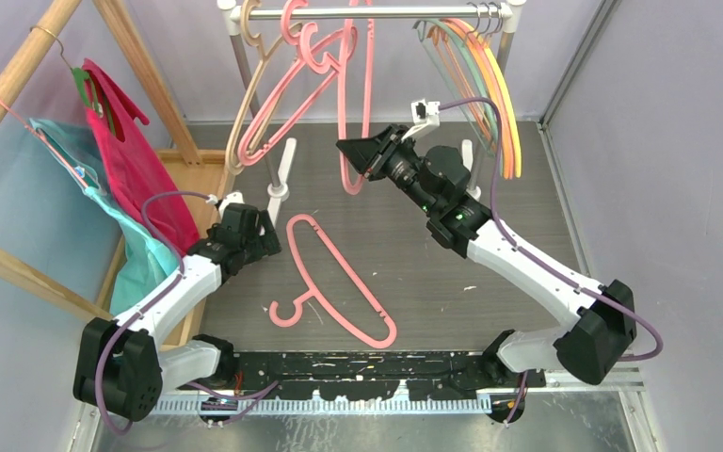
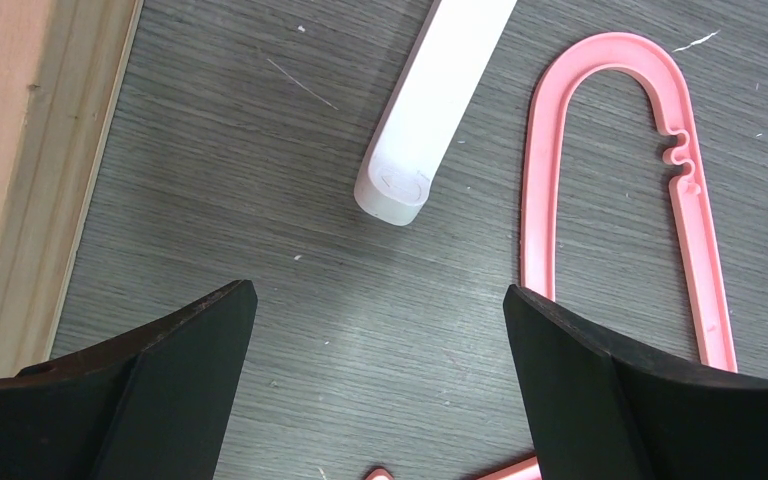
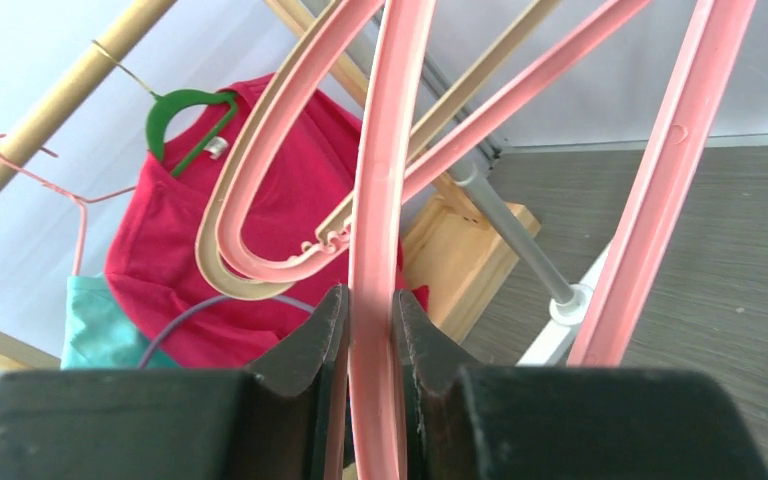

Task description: Organize the hangers

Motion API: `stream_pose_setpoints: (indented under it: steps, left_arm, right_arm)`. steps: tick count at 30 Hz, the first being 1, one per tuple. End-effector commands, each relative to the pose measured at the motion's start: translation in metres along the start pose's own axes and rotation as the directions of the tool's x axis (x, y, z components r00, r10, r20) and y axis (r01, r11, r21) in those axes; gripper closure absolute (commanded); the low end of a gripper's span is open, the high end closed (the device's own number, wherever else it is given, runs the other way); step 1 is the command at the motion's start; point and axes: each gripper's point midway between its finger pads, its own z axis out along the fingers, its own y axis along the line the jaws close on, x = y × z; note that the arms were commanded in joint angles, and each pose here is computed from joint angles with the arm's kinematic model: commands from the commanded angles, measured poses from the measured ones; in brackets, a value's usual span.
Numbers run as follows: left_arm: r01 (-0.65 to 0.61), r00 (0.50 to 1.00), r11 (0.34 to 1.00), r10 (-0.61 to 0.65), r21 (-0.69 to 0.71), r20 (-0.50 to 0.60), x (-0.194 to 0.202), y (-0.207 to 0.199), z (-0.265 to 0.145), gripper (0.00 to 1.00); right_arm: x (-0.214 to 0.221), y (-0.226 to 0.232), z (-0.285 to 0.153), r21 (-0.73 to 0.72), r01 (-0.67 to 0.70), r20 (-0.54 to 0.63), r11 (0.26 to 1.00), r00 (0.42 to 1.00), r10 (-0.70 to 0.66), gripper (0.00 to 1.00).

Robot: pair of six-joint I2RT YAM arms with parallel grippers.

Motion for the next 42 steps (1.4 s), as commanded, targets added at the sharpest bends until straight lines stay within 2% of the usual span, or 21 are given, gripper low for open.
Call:
stream_pose_setpoints:
  steps: [1, 11, 20, 34, 42]
  left_arm:
    - [-0.002, 0.999, 1.000, 0.001, 0.015, 0.045, -0.012, -0.003, 0.001, 0.02]
    - [-0.013, 0.999, 1.000, 0.013, 0.007, 0.053, -0.014, -0.001, -0.001, 0.02]
    - [-0.011, 0.998, 1.000, 0.011, 0.009, 0.055, -0.015, -0.002, -0.001, 0.02]
    - [-0.008, 0.999, 1.000, 0.008, 0.008, 0.048, -0.013, -0.003, 0.003, 0.02]
    - [-0.006, 0.999, 1.000, 0.005, 0.008, 0.042, -0.013, -0.005, 0.006, 0.02]
  right_arm:
    - [-0.052, 0.056, 0.002, -0.203, -0.034, 0.113, 0.979, 0.992, 0.057, 0.99]
    - [-0.058, 0.040, 0.032, -0.175, -0.101, 0.132, 0.979, 0.983, 0.125, 0.99]
    - [-0.046, 0.010, 0.056, -0.124, -0.165, 0.110, 0.979, 0.978, 0.178, 0.99]
    - [-0.006, -0.003, 0.089, -0.103, -0.204, -0.042, 0.974, 0.979, 0.201, 0.99]
    - [0.028, 0.011, 0.109, -0.087, -0.145, -0.143, 0.986, 0.981, 0.132, 0.99]
